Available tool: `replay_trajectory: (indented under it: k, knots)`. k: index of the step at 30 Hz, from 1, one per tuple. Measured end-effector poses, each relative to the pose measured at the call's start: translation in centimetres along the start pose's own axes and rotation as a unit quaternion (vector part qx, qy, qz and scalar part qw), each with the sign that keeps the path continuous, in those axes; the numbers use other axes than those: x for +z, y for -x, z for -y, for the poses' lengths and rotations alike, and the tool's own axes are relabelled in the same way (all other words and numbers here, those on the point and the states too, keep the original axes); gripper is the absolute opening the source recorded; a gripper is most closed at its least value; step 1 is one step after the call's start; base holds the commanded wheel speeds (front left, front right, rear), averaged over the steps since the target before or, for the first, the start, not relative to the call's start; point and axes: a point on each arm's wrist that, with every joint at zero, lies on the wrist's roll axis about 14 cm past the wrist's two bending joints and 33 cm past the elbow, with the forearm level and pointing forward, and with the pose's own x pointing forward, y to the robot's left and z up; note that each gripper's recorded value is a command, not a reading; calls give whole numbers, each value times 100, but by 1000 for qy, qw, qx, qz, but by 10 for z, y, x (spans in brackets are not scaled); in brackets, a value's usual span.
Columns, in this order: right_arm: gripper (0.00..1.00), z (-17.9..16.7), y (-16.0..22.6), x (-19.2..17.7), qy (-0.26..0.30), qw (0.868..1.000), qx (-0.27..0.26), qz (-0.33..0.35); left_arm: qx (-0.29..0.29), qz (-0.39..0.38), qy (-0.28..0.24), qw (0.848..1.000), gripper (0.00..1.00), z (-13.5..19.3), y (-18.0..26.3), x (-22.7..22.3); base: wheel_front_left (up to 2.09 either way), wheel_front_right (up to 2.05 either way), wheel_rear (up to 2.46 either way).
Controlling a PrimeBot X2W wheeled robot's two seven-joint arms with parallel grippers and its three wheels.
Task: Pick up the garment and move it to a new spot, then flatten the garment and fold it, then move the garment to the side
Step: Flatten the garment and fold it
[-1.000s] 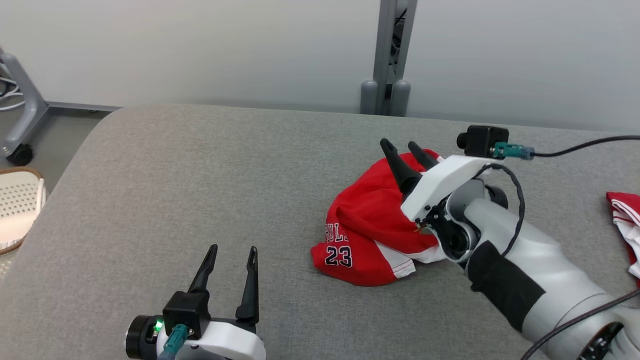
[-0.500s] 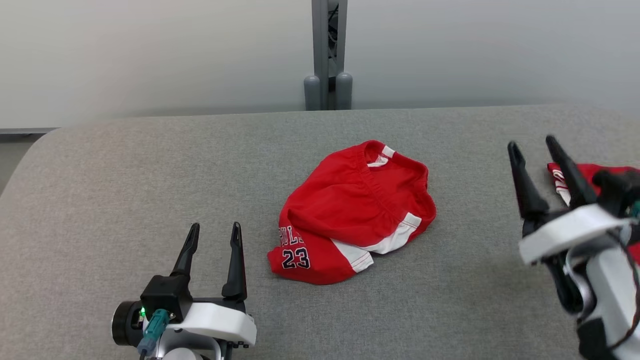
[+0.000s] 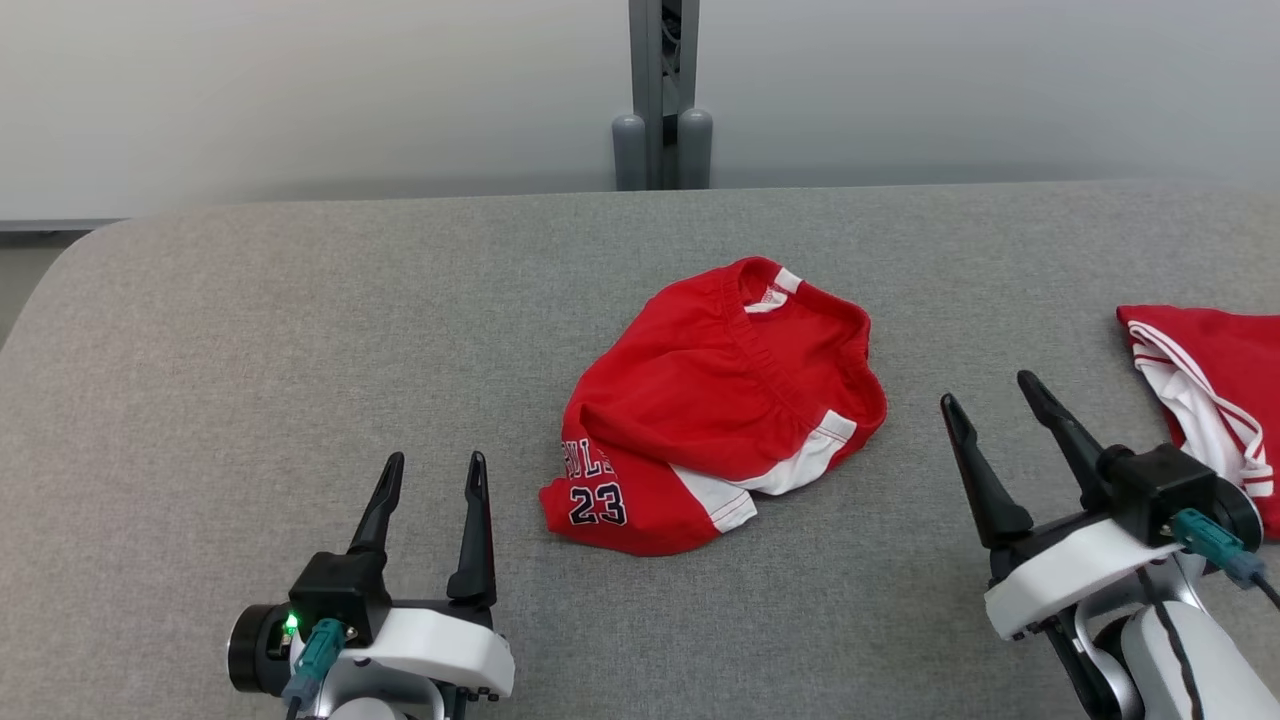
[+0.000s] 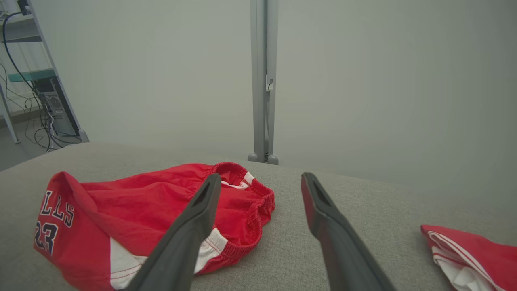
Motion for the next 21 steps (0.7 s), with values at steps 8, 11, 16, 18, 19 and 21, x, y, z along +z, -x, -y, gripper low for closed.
replay_trajectory:
  k: [8, 11, 16, 18, 19, 21]
  knots:
    - [100, -23, -17, -46, 53, 989, 82, -108, 10, -17, -4, 1000, 100, -8, 1, -11, 0, 0, 0]
    - [100, -31, -23, -60, 58, 983, 106, -135, 16, -21, -7, 1000, 100, -12, 1, -13, 0, 0, 0]
    - [100, -34, -31, -81, 68, 973, 130, -177, 29, -26, -9, 999, 100, -20, 3, -15, 0, 0, 0]
    - [100, -36, -34, -87, 68, 970, 137, -188, 34, -28, -9, 999, 100, -23, 5, -17, 0, 0, 0]
    - [100, -35, -35, -90, 69, 969, 139, -194, 36, -29, -9, 999, 100, -24, 5, -17, 0, 0, 0]
    - [100, -36, -37, -96, 69, 966, 143, -204, 40, -31, -9, 999, 100, -26, 6, -18, 0, 0, 0]
